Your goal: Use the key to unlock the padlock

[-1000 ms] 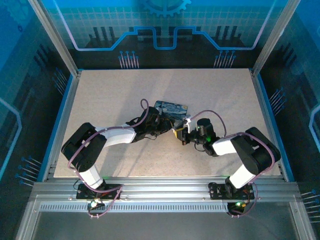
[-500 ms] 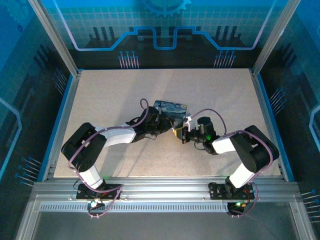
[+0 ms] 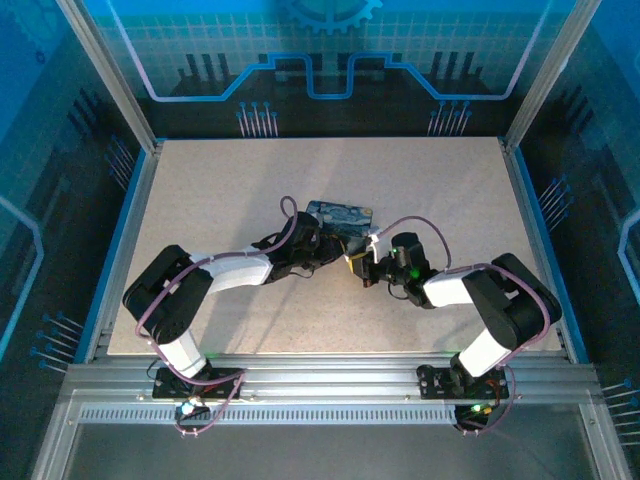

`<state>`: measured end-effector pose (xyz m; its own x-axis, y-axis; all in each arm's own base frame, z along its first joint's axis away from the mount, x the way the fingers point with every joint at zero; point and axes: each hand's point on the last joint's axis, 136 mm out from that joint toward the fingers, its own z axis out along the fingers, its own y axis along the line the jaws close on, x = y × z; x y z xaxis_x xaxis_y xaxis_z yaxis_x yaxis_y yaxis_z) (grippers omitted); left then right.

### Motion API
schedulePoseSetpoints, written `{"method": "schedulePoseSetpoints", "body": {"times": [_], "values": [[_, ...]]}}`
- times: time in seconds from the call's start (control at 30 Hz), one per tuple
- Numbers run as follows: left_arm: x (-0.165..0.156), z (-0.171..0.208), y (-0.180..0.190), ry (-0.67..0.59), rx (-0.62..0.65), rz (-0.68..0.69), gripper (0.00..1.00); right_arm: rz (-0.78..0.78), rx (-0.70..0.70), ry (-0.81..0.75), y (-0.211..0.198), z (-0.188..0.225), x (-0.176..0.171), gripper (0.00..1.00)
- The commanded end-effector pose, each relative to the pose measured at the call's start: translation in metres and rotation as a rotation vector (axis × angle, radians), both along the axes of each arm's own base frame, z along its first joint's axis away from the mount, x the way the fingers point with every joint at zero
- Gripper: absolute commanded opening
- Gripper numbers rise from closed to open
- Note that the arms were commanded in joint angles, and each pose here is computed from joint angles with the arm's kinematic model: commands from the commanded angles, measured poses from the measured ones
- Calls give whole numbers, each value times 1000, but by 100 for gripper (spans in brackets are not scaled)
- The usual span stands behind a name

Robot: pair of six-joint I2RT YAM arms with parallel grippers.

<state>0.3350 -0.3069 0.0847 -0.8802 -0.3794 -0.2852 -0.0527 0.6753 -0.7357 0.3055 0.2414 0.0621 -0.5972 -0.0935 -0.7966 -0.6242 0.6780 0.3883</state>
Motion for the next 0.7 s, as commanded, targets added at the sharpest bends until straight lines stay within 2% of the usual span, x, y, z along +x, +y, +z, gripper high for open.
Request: {"method": "schedulePoseSetpoints", "body": {"times": [0.0, 0.23, 0.67], "values": [[-15, 8, -21, 38, -47, -90, 14, 24, 56, -171, 18, 46, 18, 0], [-15, 3, -20, 41, -39, -88, 14, 55, 147, -149, 26, 60, 15, 0], [-16, -2, -21, 53, -42, -89, 14, 59, 213, -183, 31, 84, 23, 0]]}}
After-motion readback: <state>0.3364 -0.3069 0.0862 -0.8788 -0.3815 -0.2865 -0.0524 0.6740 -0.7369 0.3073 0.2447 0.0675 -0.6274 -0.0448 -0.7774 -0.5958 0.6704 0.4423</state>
